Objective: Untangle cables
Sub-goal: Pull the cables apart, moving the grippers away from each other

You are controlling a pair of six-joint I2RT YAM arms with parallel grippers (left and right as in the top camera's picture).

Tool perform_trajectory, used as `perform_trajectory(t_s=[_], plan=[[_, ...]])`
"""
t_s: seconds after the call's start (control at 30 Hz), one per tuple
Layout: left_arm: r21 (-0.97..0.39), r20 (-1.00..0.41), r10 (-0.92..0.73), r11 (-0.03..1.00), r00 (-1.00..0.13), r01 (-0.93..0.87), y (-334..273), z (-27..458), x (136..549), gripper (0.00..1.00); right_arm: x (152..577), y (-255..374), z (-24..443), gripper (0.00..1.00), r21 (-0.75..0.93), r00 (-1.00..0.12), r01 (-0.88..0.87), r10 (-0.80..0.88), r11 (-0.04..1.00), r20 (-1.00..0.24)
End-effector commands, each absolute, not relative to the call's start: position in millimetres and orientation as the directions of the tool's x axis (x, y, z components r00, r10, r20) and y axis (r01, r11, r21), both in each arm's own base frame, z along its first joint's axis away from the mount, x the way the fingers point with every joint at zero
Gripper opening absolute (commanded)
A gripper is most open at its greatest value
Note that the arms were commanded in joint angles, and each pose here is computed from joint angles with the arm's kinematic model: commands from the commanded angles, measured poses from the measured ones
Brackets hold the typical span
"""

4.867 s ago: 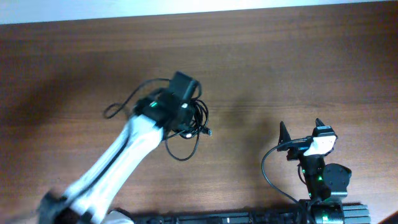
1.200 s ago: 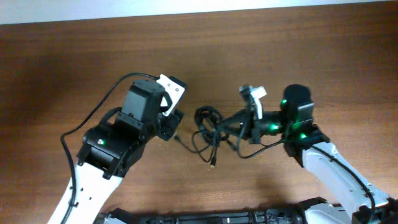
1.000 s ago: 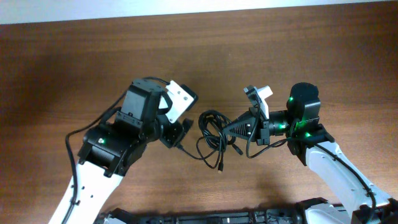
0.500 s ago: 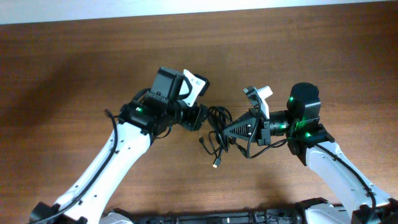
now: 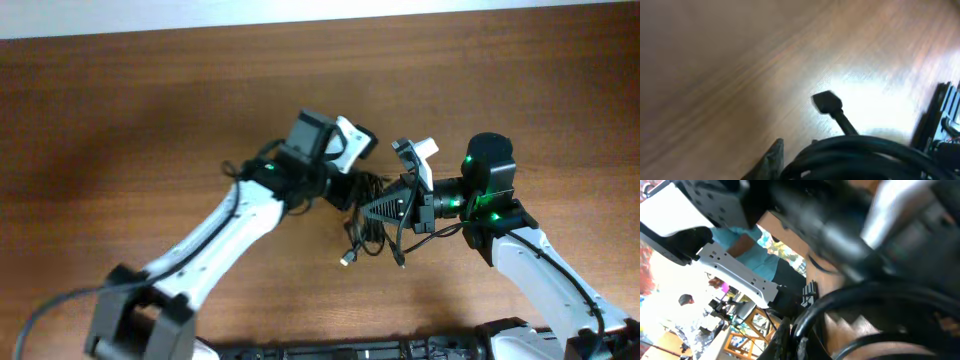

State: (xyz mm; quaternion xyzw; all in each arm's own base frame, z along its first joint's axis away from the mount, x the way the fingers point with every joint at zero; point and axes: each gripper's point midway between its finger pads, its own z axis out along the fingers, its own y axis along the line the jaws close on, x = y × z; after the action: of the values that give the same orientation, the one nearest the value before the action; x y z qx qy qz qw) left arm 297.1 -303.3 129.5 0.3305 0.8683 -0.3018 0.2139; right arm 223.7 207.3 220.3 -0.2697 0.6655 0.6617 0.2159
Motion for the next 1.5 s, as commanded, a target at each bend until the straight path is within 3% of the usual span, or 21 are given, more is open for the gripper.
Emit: perform_trajectory(t_s=[0.0, 0.1, 0.23, 0.27, 0.4, 0.47, 0.53, 0.63, 0.73, 0.87, 1.03, 1.17, 1.3, 1.47], plan=[[-0.4, -0.483, 0.465, 0.636, -0.742, 0.659, -305.9, 90.2, 293.0, 0.0, 221.2, 206.2, 223.6, 0.04, 0.757, -0.753, -0.653, -0.079, -0.038, -0.653], [-0.318, -0.429, 0.224, 0.869, -0.875, 0.379, -243.6, 82.2, 341.2, 0.0, 224.1, 203.1, 223.6, 0.04, 0.757, -0.754, -0.653, -0.068, -0.028, -0.653], [-0.353, -0.436, -0.052, 0.928, -0.899, 0.117, -157.0, 113.0, 376.6, 0.0, 243.6, 186.3, 221.2, 0.04, 0.759, -0.759, -0.65, 0.003, 0.049, -0.651], [-0.375, -0.454, -0.089, 0.922, -0.887, 0.1, -145.3, 125.6, 380.4, 0.0, 251.8, 182.7, 217.0, 0.04, 0.769, -0.77, -0.632, 0.032, 0.093, -0.637], [-0.454, -0.581, -0.175, 0.88, -0.795, 0.138, -121.7, 200.7, 377.6, 0.0, 300.4, 156.4, 157.6, 0.04, 0.818, -0.843, -0.344, 0.232, 0.461, -0.485], [-0.443, -0.643, -0.169, 0.878, -0.747, 0.183, -120.4, 228.5, 369.4, 0.0, 301.0, 147.1, 136.5, 0.04, 0.814, -0.867, -0.231, 0.267, 0.532, -0.421], [-0.409, -0.689, -0.132, 0.883, -0.712, 0.232, -119.1, 243.5, 362.8, 0.0, 296.7, 146.5, 130.9, 0.05, 0.818, -0.881, -0.204, 0.264, 0.537, -0.393], [-0.385, -0.677, -0.102, 0.893, -0.729, 0.233, -116.1, 238.7, 354.3, 0.0, 294.7, 146.6, 129.3, 0.18, 0.821, -0.886, -0.194, 0.263, 0.536, -0.381], [-0.362, -0.663, -0.073, 0.902, -0.745, 0.234, -113.4, 231.8, 349.0, 0.0, 302.8, 147.3, 139.6, 0.35, 0.772, -0.835, -0.321, 0.22, 0.549, -0.504], [-0.358, -0.659, -0.073, 0.906, -0.749, 0.226, -111.9, 230.3, 348.5, 0.0, 315.3, 148.0, 159.7, 0.47, 0.746, -0.792, -0.383, 0.221, 0.545, -0.569], [-0.358, -0.659, -0.073, 0.906, -0.749, 0.227, -112.1, 230.3, 348.4, 0.0, 304.1, 183.8, 200.9, 0.6, 0.738, -0.772, -0.53, 0.124, 0.417, -0.624], [-0.36, -0.641, -0.07, 0.907, -0.765, 0.218, -111.4, 226.1, 344.3, 0.0, 281.5, 240.9, 223.1, 0.82, 0.618, -0.647, -0.719, 0.017, 0.317, -0.762], [-0.361, -0.617, -0.045, 0.903, -0.786, 0.232, -119.9, 220.9, 336.0, 0.0, 282.6, 264.1, 223.8, 0.93, 0.561, -0.599, -0.738, 0.021, 0.376, -0.801], [-0.264, -0.609, 0.005, 0.942, -0.793, 0.209, -121.1, 209.7, 331.5, 0.0, 291.9, 257.8, 221.2, 0.99, 0.557, -0.598, -0.716, 0.042, 0.421, -0.8]])
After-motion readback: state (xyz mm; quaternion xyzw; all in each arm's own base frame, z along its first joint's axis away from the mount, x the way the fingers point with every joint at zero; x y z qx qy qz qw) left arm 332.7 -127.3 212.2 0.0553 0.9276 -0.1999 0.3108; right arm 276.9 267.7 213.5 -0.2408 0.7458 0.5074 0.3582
